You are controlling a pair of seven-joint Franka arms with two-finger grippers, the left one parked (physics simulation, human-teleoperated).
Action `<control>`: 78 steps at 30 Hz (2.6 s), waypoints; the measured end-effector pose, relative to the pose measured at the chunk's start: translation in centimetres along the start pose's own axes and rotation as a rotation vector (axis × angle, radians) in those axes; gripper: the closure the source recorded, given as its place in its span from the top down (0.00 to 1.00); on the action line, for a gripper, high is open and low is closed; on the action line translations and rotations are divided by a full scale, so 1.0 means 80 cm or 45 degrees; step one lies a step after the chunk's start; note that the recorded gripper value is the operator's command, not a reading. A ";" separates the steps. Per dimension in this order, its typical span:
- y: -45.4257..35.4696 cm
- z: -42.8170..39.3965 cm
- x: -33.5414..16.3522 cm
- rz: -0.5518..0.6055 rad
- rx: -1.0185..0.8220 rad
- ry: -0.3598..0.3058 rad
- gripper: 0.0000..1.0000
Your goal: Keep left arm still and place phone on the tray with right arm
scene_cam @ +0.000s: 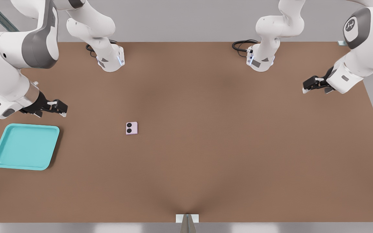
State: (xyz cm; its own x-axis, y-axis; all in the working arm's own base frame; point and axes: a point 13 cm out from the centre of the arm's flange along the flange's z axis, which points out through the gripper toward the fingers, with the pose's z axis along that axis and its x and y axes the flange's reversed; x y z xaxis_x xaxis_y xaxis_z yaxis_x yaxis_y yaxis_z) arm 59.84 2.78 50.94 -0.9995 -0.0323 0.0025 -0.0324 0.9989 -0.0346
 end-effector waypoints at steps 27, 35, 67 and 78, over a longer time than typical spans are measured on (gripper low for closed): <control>0.251 0.515 0.093 0.119 -0.020 0.200 1.00; 0.233 0.567 0.115 0.240 -0.057 0.139 1.00; 0.232 0.587 0.125 0.061 -0.007 0.048 0.79; 0.009 0.502 0.006 0.358 -0.022 -0.143 0.79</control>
State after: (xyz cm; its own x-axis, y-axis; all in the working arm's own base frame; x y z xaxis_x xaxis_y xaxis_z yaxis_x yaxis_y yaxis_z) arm 59.30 2.12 10.79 -0.9632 0.2425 -0.1157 0.2443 0.9697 -0.0011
